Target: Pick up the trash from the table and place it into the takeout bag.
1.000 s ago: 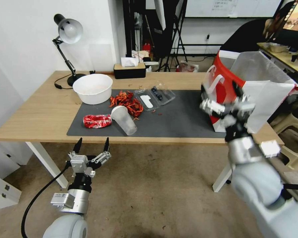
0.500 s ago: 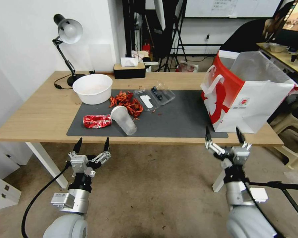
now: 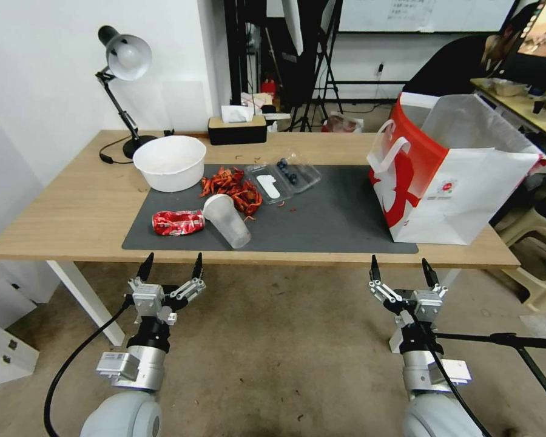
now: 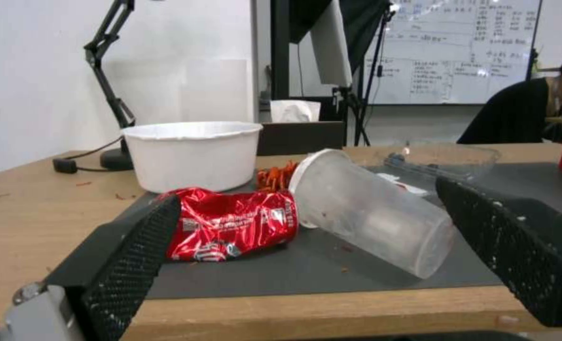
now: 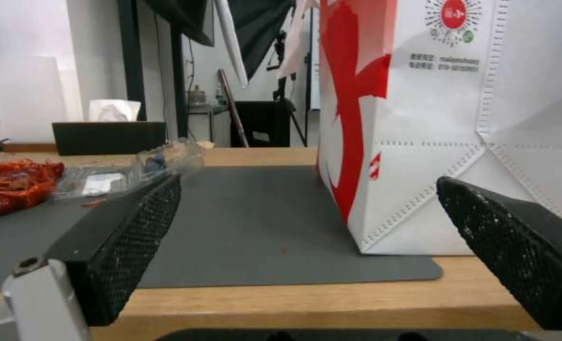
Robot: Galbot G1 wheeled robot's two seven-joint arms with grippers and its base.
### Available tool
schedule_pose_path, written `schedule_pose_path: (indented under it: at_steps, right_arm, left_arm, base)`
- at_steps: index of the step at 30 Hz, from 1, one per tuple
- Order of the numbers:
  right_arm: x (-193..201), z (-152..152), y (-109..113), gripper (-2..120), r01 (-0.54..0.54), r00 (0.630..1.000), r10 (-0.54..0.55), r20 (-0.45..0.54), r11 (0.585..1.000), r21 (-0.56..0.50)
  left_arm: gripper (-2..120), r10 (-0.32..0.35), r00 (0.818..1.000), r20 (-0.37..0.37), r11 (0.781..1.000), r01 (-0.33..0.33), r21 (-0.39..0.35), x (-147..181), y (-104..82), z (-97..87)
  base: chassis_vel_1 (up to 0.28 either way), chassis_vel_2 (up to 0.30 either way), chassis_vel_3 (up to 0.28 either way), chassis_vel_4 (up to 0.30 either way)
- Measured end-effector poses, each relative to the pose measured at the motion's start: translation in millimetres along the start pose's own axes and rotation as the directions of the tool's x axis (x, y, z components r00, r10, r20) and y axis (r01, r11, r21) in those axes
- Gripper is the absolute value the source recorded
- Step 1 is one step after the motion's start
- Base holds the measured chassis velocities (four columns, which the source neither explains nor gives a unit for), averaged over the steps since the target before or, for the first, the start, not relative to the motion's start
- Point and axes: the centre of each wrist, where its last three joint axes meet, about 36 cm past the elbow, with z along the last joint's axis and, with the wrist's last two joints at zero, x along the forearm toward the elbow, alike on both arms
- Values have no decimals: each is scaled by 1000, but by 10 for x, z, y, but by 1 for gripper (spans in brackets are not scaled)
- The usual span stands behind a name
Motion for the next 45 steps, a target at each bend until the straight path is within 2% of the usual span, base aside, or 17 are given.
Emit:
schedule_pose_path:
  at_steps: [9, 15, 16, 18, 20, 25, 28, 30, 34, 35, 37, 38, 41, 42, 45]
  right_arm:
    - [-78, 2, -3, 100, 9, 1000, -9, 4, 1000, 6]
    - [-133, 19, 12, 100, 19, 1000, -19, 2, 1000, 6]
    - [-135, 29, 10, 100, 18, 1000, -18, 0, 1000, 7]
    - [-135, 32, 10, 100, 18, 1000, -18, 0, 1000, 7]
    - [-123, 44, 10, 100, 16, 1000, -16, -5, 1000, 7]
    - [-110, 60, 13, 100, 10, 1000, -10, -9, 1000, 7]
    - [-108, 61, 23, 100, 7, 1000, -7, -8, 1000, 7]
    - [-108, 61, 25, 100, 7, 1000, -7, -8, 1000, 7]
    - [-111, 56, 32, 100, 4, 1000, -4, -8, 1000, 10]
    - [-111, 56, 32, 100, 4, 1000, -4, -8, 1000, 10]
    - [-113, 54, 33, 100, 1, 1000, -1, -7, 1000, 11]
    - [-113, 54, 33, 100, 1, 1000, -1, -7, 1000, 11]
    - [-115, 54, 37, 100, -3, 1000, 3, -6, 1000, 11]
    - [-115, 54, 37, 100, -3, 1000, 3, -6, 1000, 11]
    - [-123, 56, 42, 100, -6, 1000, 6, -5, 1000, 10]
  left_arm:
    - [100, 40, 999, -3, 999, -40, -18, -132, 139, -24]
    - [100, 53, 998, -23, 995, -51, 85, -299, 144, -158]
    - [100, 69, 997, -39, 987, -62, 150, -363, 77, -216]
    - [100, 75, 996, -45, 983, -67, 173, -387, 51, -233]
    - [100, 103, 993, -57, 970, -88, 227, -491, -2, -270]
    - [100, 127, 990, -68, 956, -104, 273, -646, -33, -266]
    - [100, 147, 983, -109, 940, -104, 326, -750, -80, -317]
    - [100, 144, 982, -121, 939, -98, 329, -776, -82, -327]
    - [100, 86, 967, -240, 939, 1, 343, -894, -124, -442]
    - [100, 86, 967, -240, 939, 1, 343, -894, -124, -442]
    - [99, 80, 946, -315, 923, 50, 382, -995, -176, -596]
    - [99, 80, 946, -315, 923, 50, 382, -995, -176, -596]
    - [99, 104, 922, -373, 899, 74, 432, -1141, -202, -730]
    - [99, 104, 922, -373, 899, 74, 432, -1141, -202, -730]
    - [99, 139, 909, -394, 873, 75, 482, -1270, -222, -817]
  base:
    - [0, 0, 0, 0]
    - [0, 0, 0, 0]
    - [0, 0, 0, 0]
    - [0, 0, 0, 0]
    - [0, 0, 0, 0]
    - [0, 0, 0, 0]
    - [0, 0, 0, 0]
    - [0, 0, 0, 0]
    - [0, 0, 0, 0]
    - [0, 0, 0, 0]
    - [0, 0, 0, 0]
    - [0, 0, 0, 0]
    - [0, 0, 0, 0]
    - [0, 0, 0, 0]
    - [0, 0, 0, 0]
